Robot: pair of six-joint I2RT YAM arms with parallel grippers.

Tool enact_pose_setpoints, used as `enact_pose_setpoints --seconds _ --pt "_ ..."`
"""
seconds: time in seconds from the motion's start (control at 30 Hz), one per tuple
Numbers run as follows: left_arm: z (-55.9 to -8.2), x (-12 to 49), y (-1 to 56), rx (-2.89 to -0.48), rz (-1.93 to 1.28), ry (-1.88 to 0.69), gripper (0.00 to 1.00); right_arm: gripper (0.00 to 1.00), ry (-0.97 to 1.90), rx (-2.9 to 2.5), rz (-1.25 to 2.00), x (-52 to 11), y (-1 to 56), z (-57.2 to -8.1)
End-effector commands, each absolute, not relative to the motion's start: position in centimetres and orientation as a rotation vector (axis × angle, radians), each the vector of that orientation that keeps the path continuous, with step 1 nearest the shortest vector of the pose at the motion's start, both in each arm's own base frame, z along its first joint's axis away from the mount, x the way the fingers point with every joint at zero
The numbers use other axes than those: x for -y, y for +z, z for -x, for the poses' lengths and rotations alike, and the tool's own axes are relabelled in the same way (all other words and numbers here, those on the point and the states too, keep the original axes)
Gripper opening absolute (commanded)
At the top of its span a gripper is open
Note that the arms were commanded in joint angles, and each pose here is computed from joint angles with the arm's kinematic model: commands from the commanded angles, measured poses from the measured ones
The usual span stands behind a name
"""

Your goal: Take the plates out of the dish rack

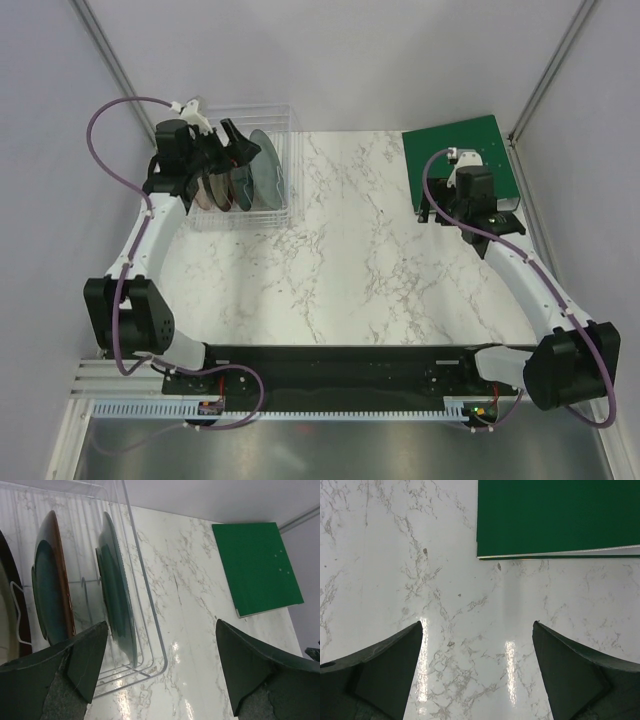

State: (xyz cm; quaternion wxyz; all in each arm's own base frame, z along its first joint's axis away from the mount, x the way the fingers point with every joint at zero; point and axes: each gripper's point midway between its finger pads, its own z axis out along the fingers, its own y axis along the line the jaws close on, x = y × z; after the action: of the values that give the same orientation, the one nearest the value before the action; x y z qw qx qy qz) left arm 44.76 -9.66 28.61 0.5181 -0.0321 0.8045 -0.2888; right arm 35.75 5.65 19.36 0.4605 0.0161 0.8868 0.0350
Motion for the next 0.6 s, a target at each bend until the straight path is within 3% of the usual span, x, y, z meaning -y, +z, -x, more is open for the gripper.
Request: enact_pose_setpoints --seconds 0.0,0.4,0.53,0.57 --pt "-47.6 9.3 29.1 -1.907 0.074 -0.555 0.93 0.98 0.107 -2.157 -0.04 -6.2 20.1 -36.9" --pt "-52.6 9.8 23.9 -1.996 0.145 -0.196 0.8 0.98 0.103 -2.207 -0.041 -6.5 18.0 -38.4" --pt "-53.4 9.9 22.7 -2.015 0.149 -0.087 0.67 0.98 0.104 -2.215 -0.036 -6.7 17.6 -39.0" --pt "-53.8 9.6 22.5 -2.016 0.16 -0.054 0.59 0.98 0.104 -2.221 -0.036 -6.7 17.4 -39.1"
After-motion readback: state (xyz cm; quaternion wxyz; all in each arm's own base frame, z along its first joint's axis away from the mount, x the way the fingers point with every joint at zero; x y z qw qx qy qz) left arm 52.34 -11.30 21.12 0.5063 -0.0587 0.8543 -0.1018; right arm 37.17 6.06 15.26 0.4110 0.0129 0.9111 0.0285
